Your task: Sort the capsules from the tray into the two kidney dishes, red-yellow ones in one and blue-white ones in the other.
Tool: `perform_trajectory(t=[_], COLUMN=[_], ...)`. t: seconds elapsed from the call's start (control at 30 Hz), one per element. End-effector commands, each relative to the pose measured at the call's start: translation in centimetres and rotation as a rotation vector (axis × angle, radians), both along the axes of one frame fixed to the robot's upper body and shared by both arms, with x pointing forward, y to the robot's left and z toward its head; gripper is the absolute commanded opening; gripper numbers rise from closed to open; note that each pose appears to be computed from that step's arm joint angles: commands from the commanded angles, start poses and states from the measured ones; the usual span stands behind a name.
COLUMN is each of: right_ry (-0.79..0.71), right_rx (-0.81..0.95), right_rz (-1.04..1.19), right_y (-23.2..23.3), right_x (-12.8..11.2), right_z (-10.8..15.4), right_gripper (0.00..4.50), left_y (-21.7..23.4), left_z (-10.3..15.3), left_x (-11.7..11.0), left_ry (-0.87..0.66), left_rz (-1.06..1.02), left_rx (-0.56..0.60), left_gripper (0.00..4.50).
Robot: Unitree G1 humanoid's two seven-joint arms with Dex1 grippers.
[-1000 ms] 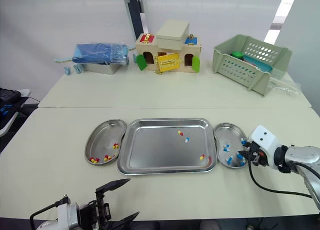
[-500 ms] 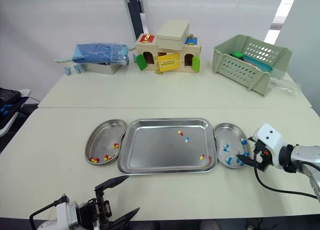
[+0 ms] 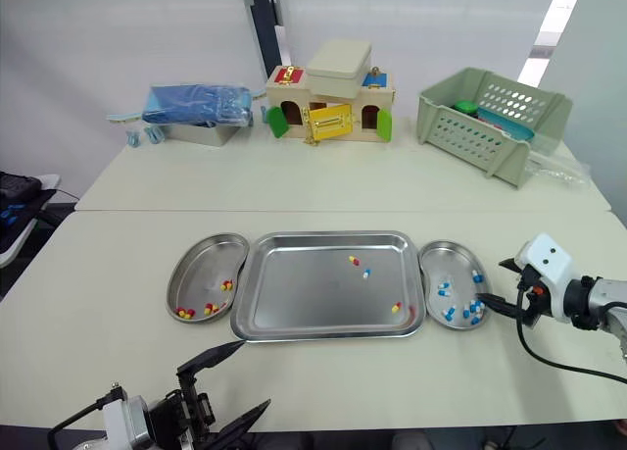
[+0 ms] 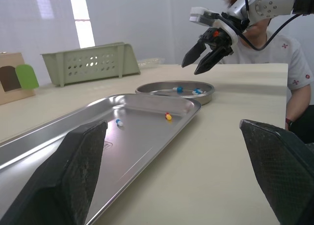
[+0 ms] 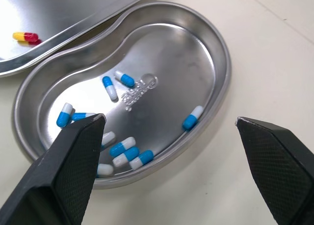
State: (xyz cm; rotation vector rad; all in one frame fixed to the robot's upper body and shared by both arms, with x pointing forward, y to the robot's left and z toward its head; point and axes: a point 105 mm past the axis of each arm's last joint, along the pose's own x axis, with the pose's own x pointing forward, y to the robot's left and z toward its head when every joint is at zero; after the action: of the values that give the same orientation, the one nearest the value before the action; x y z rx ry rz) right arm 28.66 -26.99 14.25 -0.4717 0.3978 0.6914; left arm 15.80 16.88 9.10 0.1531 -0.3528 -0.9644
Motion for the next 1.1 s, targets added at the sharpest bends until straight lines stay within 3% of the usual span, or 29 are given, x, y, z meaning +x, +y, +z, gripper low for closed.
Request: perform_trajectory(t=[0.03, 0.3, 0.37, 0.63, 1.1], right_ry=[-0.070, -0.088, -0.057, 0.148, 0.140], right_rx=[0.065, 0.041, 0.020, 0.070, 0.038], right_rz=[0.029, 0.043, 0.037, -0.024, -0.051], right_y=[-1.0, -4.0, -4.8, -6.8, -7.4], right_x=[-0.3, -0.3, -0.4, -1.6, -2.0], right_z=[2.0, 1.7, 1.1, -0.3, -0.4], right_gripper=[4.49, 4.49, 4.49, 4.49, 4.49], left_y=[1.7, 10.8, 13.6, 22.8, 23.4], left_z=[1.6, 4.4, 5.0, 8.1, 8.0], left_x=[0.5, 2.2, 2.0, 2.2, 3.8], left_ry=[-0.011, 0.256, 0.352, 0.452, 0.447], left_rz=[0.085, 0.451, 0.538, 0.776, 0.756], left_rx=[0.066, 0.250, 0.299, 0.419, 0.430], left_gripper=[4.50, 4.50, 4.50, 4.50, 4.50])
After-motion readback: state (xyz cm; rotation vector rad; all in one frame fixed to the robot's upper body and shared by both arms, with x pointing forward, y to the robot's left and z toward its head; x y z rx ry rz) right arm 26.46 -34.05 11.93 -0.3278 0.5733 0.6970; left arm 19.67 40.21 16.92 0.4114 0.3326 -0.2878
